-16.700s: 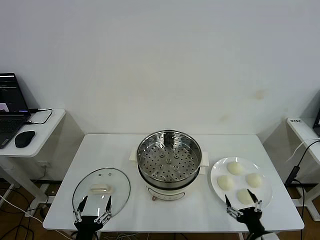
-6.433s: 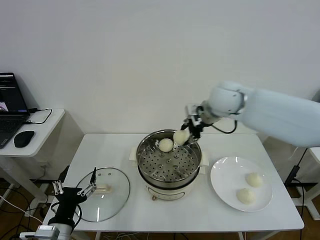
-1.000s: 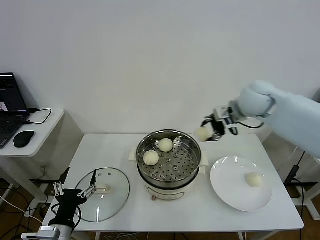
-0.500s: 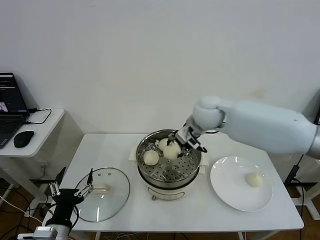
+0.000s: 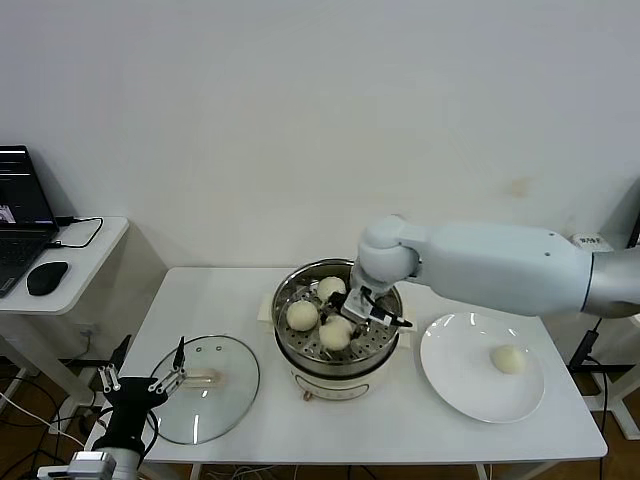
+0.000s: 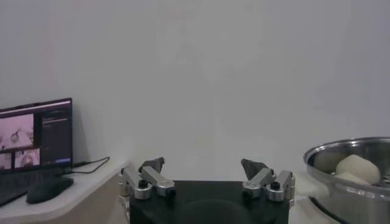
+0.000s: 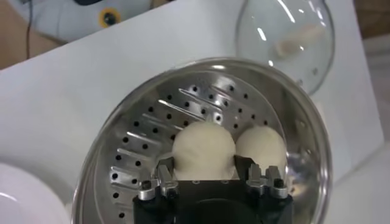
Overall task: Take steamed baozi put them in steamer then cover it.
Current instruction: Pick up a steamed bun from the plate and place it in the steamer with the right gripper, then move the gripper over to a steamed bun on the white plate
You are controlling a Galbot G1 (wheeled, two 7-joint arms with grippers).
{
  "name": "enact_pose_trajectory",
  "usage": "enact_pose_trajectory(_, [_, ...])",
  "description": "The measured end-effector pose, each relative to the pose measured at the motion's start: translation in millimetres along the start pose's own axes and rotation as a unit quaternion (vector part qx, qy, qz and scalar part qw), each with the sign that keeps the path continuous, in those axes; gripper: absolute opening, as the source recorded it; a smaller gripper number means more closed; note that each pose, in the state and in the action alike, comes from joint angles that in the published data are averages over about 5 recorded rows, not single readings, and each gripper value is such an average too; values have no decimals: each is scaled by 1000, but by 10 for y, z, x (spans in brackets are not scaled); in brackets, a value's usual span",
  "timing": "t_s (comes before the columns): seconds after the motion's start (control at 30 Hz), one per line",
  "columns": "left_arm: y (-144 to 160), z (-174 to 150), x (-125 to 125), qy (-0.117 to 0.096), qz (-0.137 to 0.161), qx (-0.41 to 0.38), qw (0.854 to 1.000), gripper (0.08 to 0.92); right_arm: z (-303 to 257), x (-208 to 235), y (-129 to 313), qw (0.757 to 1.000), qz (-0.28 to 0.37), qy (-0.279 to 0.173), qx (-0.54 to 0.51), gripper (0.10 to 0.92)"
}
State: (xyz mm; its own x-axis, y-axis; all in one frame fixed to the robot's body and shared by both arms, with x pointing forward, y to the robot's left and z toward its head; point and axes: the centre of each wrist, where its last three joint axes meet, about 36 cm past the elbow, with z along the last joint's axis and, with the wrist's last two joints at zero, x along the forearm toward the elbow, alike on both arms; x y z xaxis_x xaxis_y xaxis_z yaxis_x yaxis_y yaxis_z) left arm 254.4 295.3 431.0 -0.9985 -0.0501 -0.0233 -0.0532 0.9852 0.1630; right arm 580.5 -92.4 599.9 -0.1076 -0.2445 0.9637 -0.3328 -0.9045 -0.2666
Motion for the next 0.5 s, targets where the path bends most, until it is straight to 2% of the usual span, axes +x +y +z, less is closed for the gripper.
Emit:
enact_pose_trajectory(0.13, [0,23,-2,1,0,0,1000,823,-20,-13,11,1000,-2,-4,15,646])
enact_pose_trajectory(0.37, [3,29,-26,0,1,-1,1000,823,8,79,35,1000,8,-2,16,802])
enact_pose_trajectory(0.5, [24,33,-41,-1,1,-5,1000,823,90,235,80,1000,25,4,-7,821])
